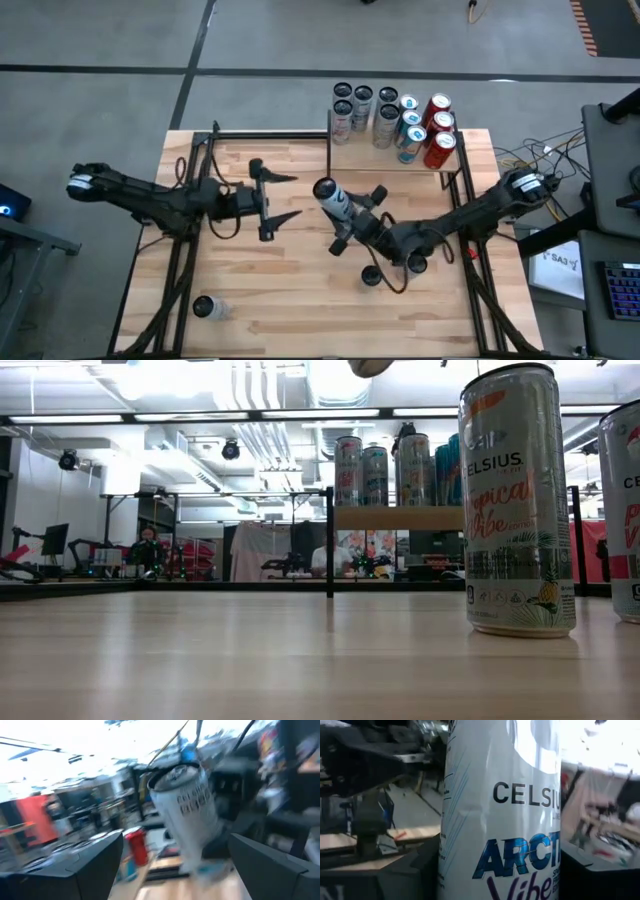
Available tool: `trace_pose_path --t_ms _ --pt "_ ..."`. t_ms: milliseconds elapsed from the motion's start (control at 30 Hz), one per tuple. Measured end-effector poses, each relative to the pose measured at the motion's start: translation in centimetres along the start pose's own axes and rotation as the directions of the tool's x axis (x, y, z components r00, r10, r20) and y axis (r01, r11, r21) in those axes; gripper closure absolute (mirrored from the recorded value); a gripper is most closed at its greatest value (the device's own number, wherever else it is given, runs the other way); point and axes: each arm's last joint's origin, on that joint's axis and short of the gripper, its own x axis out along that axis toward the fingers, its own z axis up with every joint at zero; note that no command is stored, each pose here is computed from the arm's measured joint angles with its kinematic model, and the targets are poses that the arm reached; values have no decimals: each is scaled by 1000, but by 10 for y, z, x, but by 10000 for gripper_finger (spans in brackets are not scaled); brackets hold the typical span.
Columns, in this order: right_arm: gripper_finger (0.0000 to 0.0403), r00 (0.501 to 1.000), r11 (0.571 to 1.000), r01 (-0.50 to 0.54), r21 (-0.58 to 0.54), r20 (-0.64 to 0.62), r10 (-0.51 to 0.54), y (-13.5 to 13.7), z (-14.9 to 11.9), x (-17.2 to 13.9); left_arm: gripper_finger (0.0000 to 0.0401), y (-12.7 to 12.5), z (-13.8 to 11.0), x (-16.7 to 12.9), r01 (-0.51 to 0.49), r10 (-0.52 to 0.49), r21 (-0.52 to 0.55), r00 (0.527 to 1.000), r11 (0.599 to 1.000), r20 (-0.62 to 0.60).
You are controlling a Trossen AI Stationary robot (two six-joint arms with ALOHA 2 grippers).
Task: Place canned beverage on shelf
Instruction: Put the top white blue soda can on the shelf aligned with the other white blue soda can
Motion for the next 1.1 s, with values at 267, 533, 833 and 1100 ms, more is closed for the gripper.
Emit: trace_pose_path --t_ms 267,533,833,1100 --pt "167 992 998 -7 -63 127 15 6 -24 17 56 0 -15 20 21 -17 -66 998 998 55" --pt "167 992 993 2 -116 123 12 15 -26 29 56 -7 -22 38 27 -23 -60 997 998 69" --pt "167 993 990 8 -140 119 9 26 -30 38 56 -10 -23 47 33 -27 -63 996 997 86" --pt "167 994 990 25 -135 107 -10 26 -31 39 123 -8 -21 45 -23 29 -75 997 997 75"
